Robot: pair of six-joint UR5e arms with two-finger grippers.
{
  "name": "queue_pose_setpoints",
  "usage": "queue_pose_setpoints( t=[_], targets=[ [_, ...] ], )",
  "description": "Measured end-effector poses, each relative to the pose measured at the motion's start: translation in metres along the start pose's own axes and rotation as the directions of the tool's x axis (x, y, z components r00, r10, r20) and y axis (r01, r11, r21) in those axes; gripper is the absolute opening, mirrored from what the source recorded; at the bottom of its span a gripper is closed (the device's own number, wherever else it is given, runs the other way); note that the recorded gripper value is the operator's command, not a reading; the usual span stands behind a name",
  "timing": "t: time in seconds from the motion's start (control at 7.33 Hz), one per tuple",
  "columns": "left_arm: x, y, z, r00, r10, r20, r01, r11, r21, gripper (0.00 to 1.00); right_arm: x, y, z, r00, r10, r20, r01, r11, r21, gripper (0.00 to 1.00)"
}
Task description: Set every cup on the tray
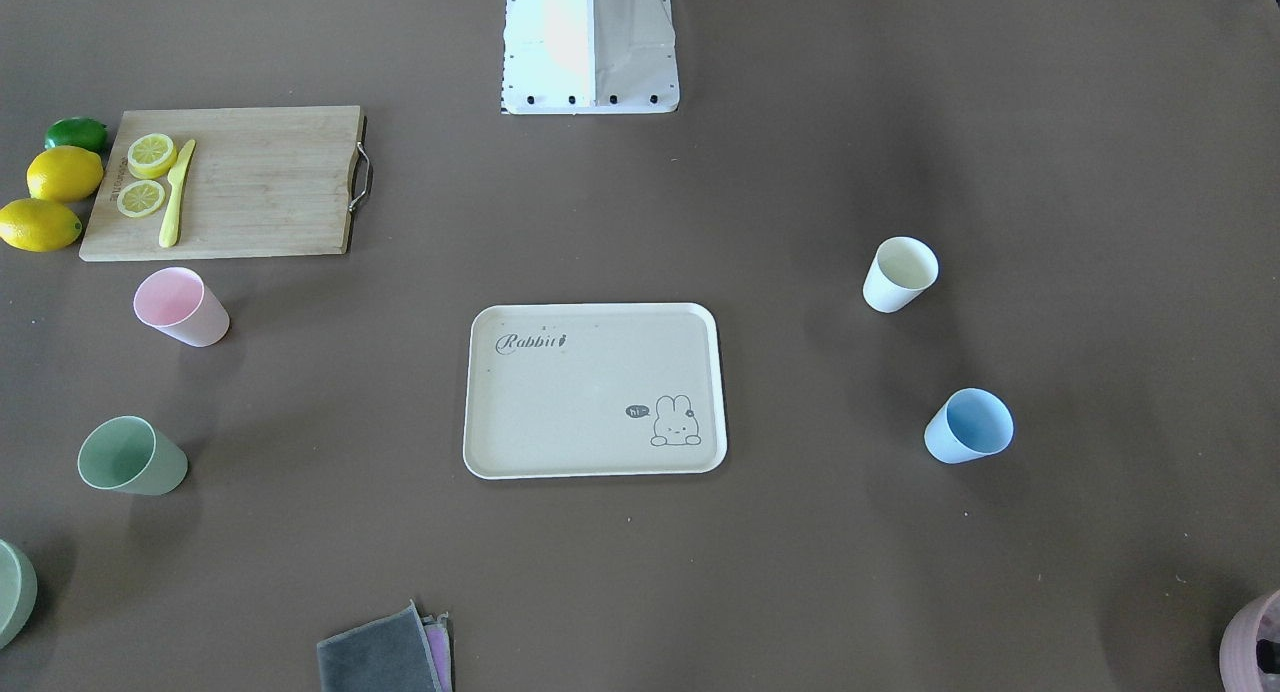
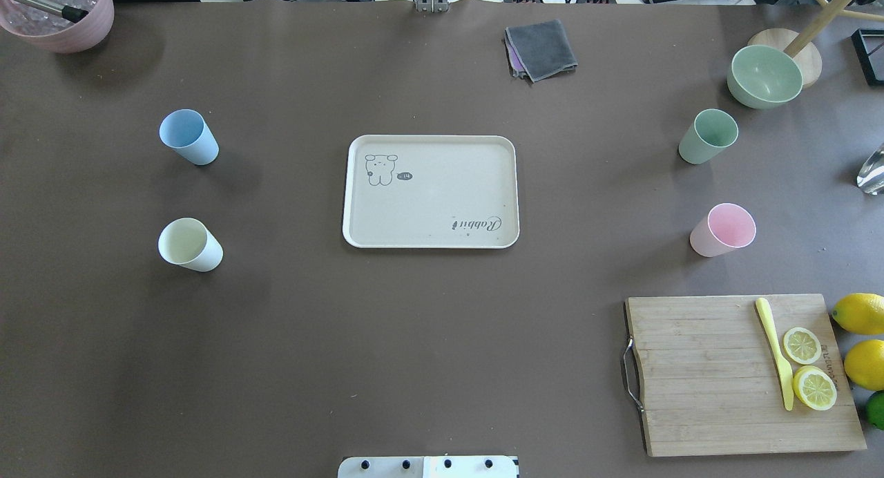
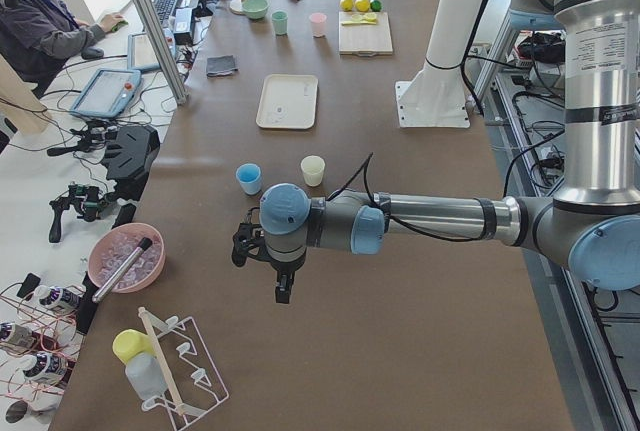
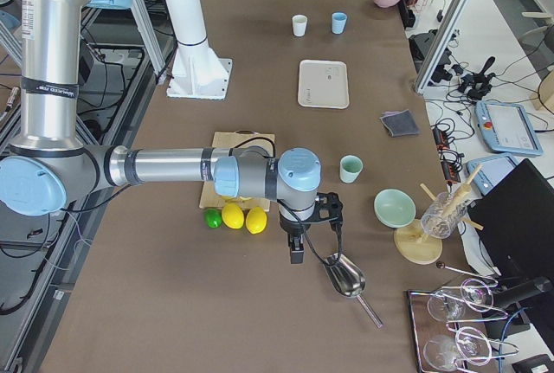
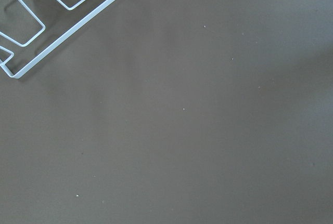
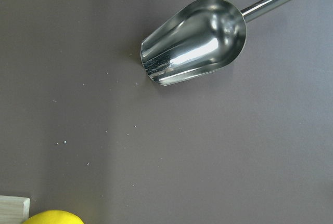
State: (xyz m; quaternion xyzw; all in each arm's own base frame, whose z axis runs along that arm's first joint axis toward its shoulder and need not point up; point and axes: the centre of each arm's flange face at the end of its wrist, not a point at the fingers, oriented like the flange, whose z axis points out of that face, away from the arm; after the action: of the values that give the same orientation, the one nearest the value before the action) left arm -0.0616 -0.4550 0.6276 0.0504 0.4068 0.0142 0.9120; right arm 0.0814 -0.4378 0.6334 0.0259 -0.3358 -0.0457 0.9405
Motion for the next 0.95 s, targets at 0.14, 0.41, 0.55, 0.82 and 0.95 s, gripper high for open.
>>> queue_pose_setpoints(
  t=[0.14, 0.41, 0.55, 0.82, 0.95],
  targets=[
    [0.0, 0.0, 0.0, 1.0, 0.002, 0.003, -0.002, 1.0, 0.001, 0.98, 0.0, 0.0, 0.0, 1.0, 0.0, 0.0, 0.0, 1.0, 0.0, 1.0],
    [0.004, -0.002, -0.004, 1.0, 0.015, 0.012, -0.016, 1.0, 0.013, 0.98, -0.001, -0.001, -0.001, 1.0, -0.002, 0.0, 0.002, 1.0, 0.002, 1.0],
    [0.007, -0.005, -0.007, 1.0, 0.024, 0.013, -0.024, 1.0, 0.019, 0.98, -0.002, -0.002, -0.003, 1.0, -0.005, 0.0, 0.005, 1.0, 0.007, 1.0],
    [0.015, -0.01, -0.014, 0.999, 0.044, 0.014, -0.044, 0.998, 0.037, 0.98, -0.011, -0.004, -0.014, 1.0, -0.023, 0.0, 0.023, 0.999, 0.029, 1.0],
    [0.018, -0.011, -0.016, 0.999, 0.049, 0.014, -0.049, 0.998, 0.042, 0.98, -0.014, -0.005, -0.017, 1.0, -0.029, -0.001, 0.029, 0.999, 0.036, 1.0]
  ],
)
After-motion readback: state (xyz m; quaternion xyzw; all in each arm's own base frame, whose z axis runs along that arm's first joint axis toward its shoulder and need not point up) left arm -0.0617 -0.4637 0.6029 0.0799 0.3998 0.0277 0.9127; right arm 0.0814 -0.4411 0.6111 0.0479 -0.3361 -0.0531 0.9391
